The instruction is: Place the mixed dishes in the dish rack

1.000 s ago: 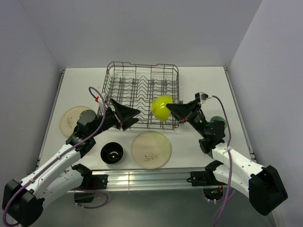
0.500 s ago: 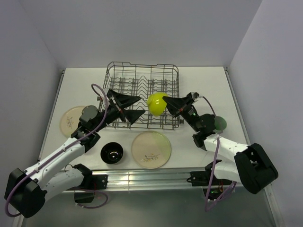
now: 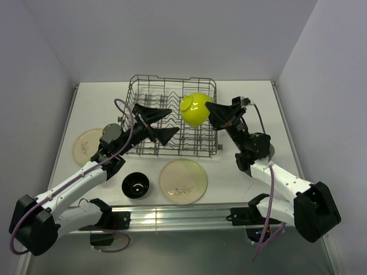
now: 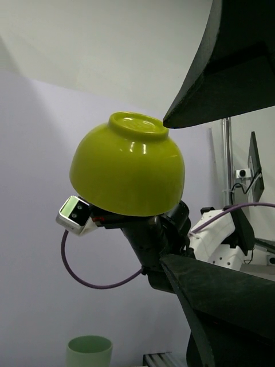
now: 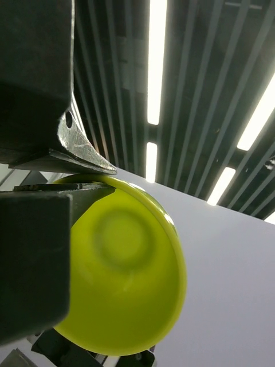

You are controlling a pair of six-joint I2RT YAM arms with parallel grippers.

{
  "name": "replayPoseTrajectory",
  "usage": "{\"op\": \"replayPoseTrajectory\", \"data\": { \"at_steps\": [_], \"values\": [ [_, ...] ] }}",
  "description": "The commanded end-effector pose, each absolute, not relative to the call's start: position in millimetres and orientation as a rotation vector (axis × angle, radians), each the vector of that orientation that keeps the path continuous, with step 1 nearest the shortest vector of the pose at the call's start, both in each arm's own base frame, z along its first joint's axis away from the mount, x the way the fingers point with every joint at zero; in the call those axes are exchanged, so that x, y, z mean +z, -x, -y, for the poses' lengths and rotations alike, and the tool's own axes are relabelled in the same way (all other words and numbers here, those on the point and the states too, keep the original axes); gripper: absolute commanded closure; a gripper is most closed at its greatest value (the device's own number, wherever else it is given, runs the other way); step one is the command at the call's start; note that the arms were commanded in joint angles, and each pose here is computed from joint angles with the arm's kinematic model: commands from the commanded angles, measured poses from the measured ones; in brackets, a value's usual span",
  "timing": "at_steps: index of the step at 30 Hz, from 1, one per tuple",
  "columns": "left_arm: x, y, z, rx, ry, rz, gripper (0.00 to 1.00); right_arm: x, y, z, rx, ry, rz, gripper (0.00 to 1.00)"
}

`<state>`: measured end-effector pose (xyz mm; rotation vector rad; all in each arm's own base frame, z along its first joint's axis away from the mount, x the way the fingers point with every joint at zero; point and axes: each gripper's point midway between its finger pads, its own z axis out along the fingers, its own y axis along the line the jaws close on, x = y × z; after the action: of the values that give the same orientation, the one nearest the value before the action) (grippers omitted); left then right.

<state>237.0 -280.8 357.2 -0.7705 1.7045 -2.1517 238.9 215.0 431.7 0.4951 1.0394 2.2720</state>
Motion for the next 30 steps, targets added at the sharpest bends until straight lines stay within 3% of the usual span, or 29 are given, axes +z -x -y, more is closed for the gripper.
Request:
{"op": "replayPoseTrajectory", "data": {
  "at_steps": [1,9,21,30],
  "values": [
    [410.4,-232.7,280.6,-2.307,0.716,-1.542,0.01,506.7,-168.5,-171.3,2.396,-0.151,-0.568,1.00],
    [440.1,-237.3,285.4,-2.430,0.714,-1.409,0.01,514.5,-171.7,-164.1,2.438,-0.173,-0.484,1.00],
    [425.5,-241.0,297.2,-2.432,0.728,-1.445,0.01,526.1,-170.7,-159.0,2.454,-0.173,-0.434,1.00],
    [448.3,-243.3,304.1,-2.548,0.667,-1.356,0.01,525.0,-172.5,-160.5,2.466,-0.188,-0.435,1.00]
  ]
}}
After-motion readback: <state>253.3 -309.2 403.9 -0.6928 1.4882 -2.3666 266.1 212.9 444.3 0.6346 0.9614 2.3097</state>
